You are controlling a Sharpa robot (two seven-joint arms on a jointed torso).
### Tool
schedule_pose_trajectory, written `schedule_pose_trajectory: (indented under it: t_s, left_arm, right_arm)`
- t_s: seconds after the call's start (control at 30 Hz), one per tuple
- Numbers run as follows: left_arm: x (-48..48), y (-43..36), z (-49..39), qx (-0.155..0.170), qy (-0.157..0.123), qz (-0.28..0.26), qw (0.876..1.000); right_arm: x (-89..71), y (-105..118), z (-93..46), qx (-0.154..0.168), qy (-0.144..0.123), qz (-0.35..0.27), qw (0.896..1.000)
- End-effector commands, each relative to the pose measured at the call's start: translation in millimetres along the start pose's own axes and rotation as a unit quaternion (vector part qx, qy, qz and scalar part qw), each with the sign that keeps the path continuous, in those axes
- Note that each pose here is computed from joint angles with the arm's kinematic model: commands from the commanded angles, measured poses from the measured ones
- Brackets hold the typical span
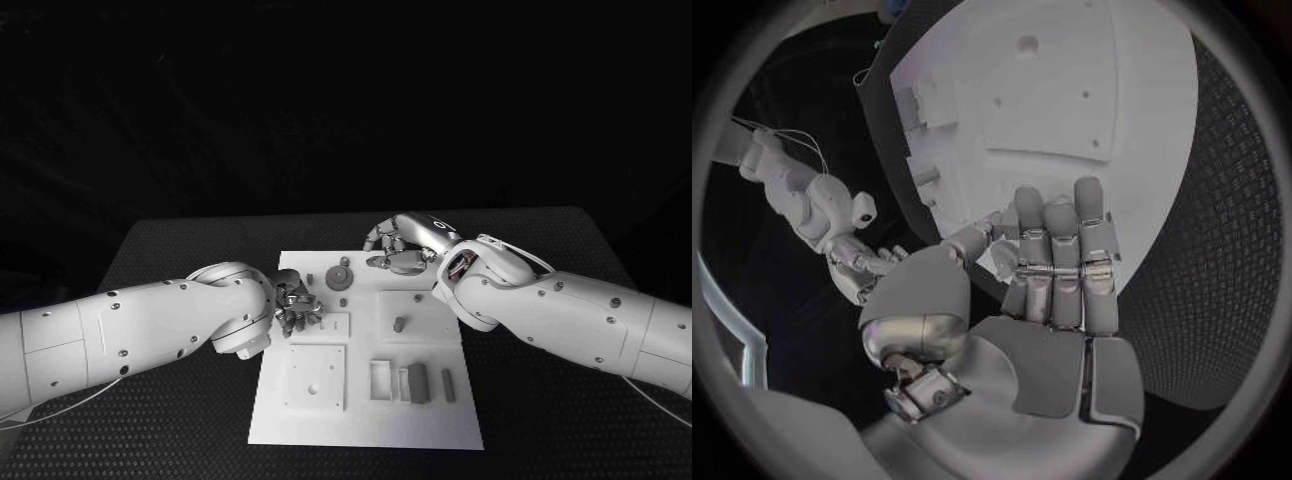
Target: Assemble the parts on the task board
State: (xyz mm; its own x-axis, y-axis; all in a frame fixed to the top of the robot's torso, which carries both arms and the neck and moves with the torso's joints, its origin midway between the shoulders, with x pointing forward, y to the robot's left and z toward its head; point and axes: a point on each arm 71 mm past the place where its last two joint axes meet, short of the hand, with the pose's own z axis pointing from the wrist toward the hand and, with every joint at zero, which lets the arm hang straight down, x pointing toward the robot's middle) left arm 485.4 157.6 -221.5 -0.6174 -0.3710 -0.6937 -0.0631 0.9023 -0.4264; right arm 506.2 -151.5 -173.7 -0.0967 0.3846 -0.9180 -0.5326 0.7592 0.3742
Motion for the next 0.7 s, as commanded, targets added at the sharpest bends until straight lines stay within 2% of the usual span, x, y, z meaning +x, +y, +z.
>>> schedule_pose_trajectory:
  t_s: [0.03, 0.4, 0.53, 0.7]
  left_arm:
    - [0.9, -3.9, -0.7, 0.009, -0.007, 0.025, 1.000]
    - [3.8, -15.5, -1.4, 0.032, -0.040, 0.107, 0.993]
    - [4.7, -16.8, 0.2, 0.030, -0.049, 0.121, 0.991]
    - [7.4, -16.4, 2.1, 0.027, -0.043, 0.125, 0.991]
  right_arm:
    - [0.6, 0.1, -0.1, 0.001, 0.005, 0.002, 1.000]
    - [0.9, 0.1, -0.1, 0.001, 0.007, 0.003, 1.000]
    - [0.8, -0.3, -0.2, 0.002, 0.007, 0.003, 1.000]
    - [0.8, 0.2, -0.2, 0.002, 0.006, 0.003, 1.000]
